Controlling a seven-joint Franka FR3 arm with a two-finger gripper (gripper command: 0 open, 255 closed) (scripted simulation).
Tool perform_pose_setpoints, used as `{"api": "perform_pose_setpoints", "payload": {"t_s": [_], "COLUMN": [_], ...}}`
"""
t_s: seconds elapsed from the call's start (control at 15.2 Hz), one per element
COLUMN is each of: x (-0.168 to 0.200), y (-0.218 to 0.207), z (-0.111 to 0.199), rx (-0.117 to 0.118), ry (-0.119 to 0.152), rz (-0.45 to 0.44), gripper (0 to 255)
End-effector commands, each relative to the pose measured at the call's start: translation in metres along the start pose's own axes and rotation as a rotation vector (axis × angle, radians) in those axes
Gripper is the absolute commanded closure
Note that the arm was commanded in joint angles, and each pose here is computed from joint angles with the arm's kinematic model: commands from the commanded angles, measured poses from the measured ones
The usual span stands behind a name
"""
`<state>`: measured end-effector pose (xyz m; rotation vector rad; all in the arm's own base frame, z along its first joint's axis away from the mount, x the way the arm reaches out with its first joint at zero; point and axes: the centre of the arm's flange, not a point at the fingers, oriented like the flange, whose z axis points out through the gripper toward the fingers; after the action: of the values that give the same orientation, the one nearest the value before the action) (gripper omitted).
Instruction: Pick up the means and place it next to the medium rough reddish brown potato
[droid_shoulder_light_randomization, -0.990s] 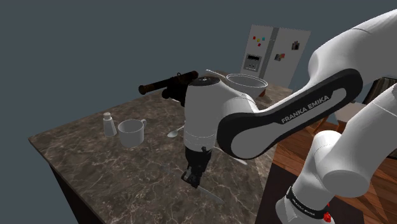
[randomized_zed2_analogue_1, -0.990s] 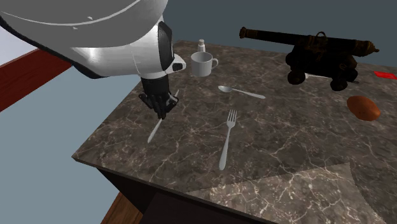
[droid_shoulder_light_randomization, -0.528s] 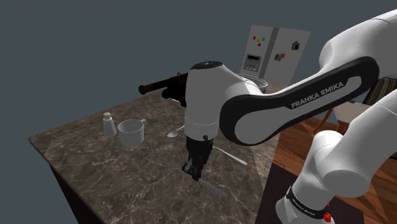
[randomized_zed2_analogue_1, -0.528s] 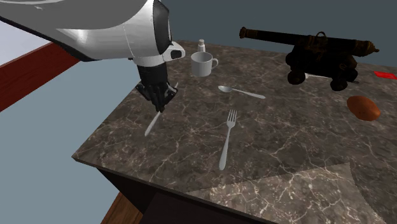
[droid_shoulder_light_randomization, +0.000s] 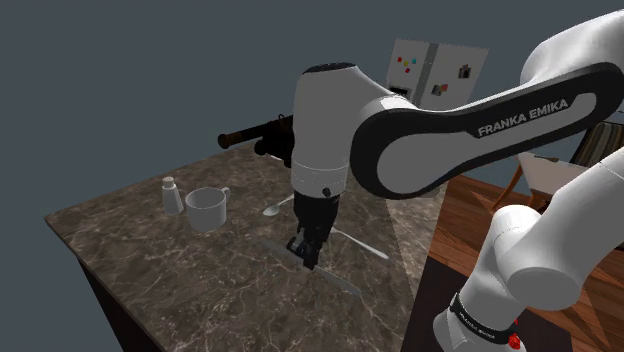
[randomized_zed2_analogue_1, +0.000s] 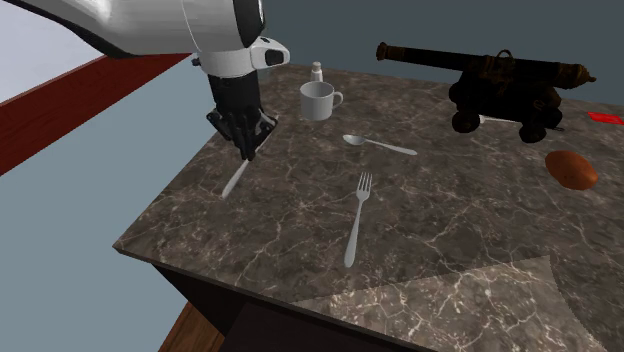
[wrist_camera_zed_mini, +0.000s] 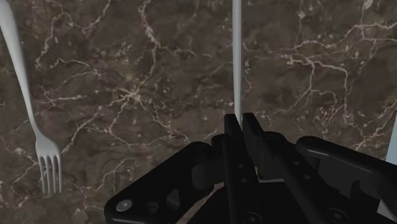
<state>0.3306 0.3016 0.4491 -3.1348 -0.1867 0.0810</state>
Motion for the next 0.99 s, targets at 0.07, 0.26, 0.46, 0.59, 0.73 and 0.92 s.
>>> {"api": "perform_pose_setpoints", "payload": {"t_s": [0.07, 0.26, 0.46, 0.59, 0.73, 0.92], "x": [-0.002, -0.003, -0.003, 0.003, 0.016, 0.035], "y": [0.0, 0.0, 0.0, 0.012, 0.035, 0.069], "z": [-0.015, -0.031, -0.047, -0.048, -0.048, -0.05], "rx": [0.0, 0.0, 0.0, 0.0, 0.0, 0.0], "ry": [-0.001, -0.001, -0.001, -0.001, -0.001, -0.001], "rz": [0.0, 0.0, 0.0, 0.0, 0.0, 0.0], "gripper": [255, 255, 255, 255, 255, 255]}}
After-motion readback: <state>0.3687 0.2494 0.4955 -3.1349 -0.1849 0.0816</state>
